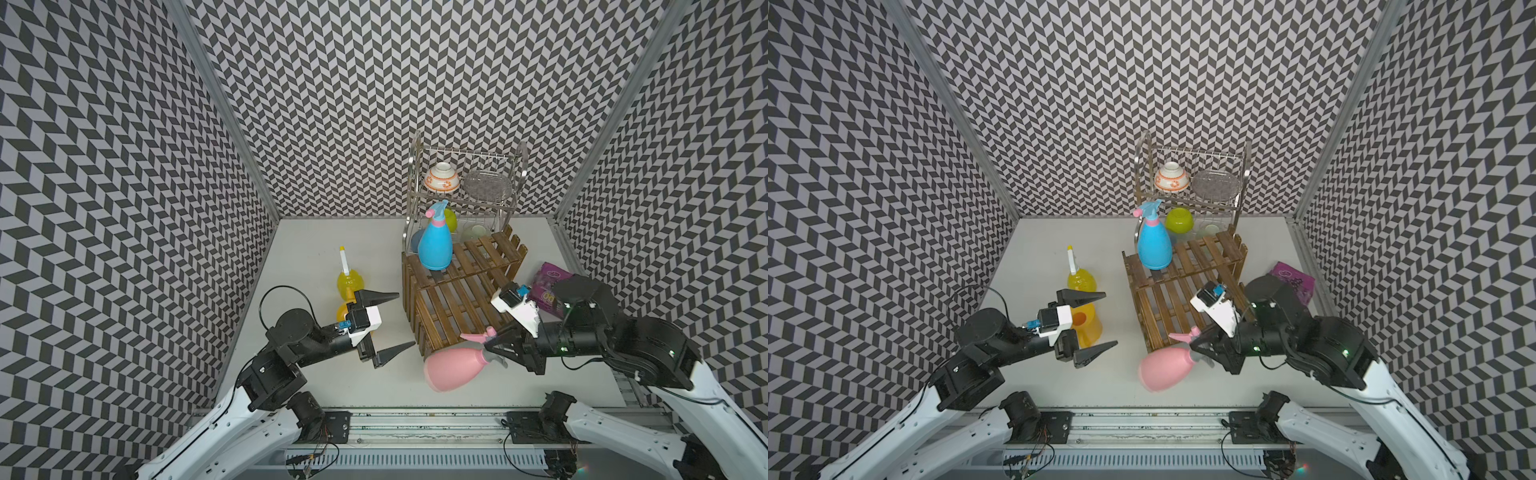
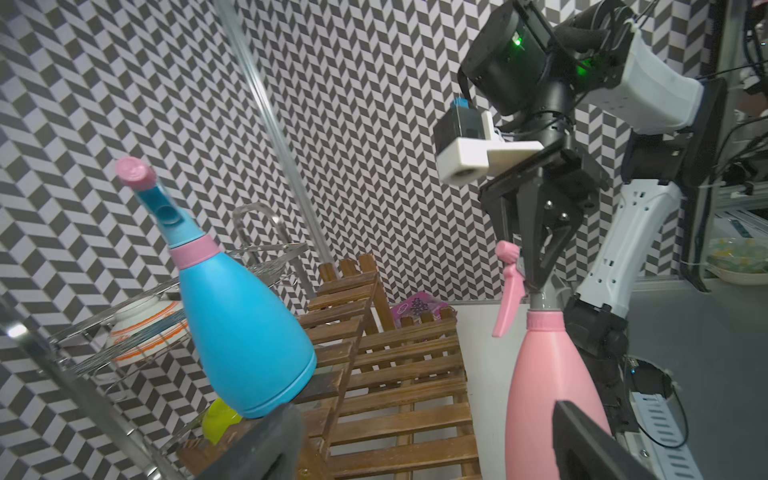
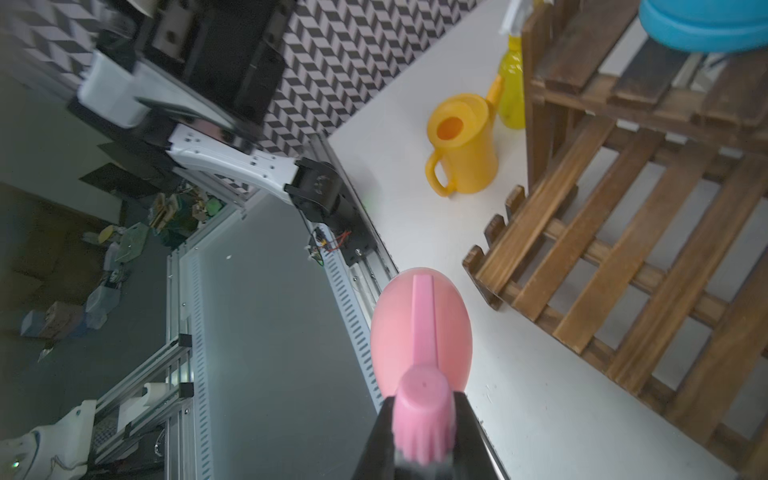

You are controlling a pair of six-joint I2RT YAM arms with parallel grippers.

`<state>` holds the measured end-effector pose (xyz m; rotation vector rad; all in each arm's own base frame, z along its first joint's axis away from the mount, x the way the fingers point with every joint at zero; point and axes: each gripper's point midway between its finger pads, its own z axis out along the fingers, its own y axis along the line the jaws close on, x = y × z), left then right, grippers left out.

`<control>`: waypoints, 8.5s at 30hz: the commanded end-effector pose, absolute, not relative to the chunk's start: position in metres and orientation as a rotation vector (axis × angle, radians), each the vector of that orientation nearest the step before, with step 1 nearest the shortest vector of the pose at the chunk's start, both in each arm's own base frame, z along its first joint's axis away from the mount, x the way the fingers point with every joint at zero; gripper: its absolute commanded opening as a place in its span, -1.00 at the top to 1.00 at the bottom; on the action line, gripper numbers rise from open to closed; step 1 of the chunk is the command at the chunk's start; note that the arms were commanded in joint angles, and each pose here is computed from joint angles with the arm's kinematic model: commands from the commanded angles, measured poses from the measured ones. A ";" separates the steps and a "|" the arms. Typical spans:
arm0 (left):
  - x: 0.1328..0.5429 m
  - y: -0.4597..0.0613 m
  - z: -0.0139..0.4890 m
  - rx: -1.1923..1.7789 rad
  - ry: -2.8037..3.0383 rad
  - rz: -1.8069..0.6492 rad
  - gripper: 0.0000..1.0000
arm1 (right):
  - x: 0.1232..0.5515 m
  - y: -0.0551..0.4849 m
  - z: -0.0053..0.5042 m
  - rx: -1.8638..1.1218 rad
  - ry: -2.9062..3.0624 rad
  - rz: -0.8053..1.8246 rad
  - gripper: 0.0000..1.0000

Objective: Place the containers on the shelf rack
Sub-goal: 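Pick up a container from the center of the board, then place the container on the shelf, then pick up a container from the center of the board.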

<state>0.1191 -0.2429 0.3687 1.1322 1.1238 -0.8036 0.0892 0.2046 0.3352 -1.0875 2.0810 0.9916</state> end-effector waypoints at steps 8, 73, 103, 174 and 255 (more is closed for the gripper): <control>0.100 -0.254 0.391 1.260 1.069 -0.897 -0.90 | 0.087 0.236 0.377 -1.364 1.597 1.008 1.00; 0.101 -0.245 0.492 0.780 0.990 -1.217 1.00 | 0.107 0.231 0.466 -0.841 1.185 1.448 -0.99; 0.115 -0.283 0.482 0.792 1.073 -1.369 1.00 | 0.121 0.267 0.500 -0.889 1.214 1.516 -0.33; 0.171 -0.158 0.412 0.172 1.319 -0.926 -1.00 | 0.252 0.136 0.558 -0.263 1.446 0.318 1.00; 0.194 -0.180 0.392 0.188 1.444 -0.855 -1.00 | 0.157 0.164 0.495 -0.649 1.051 0.811 -1.00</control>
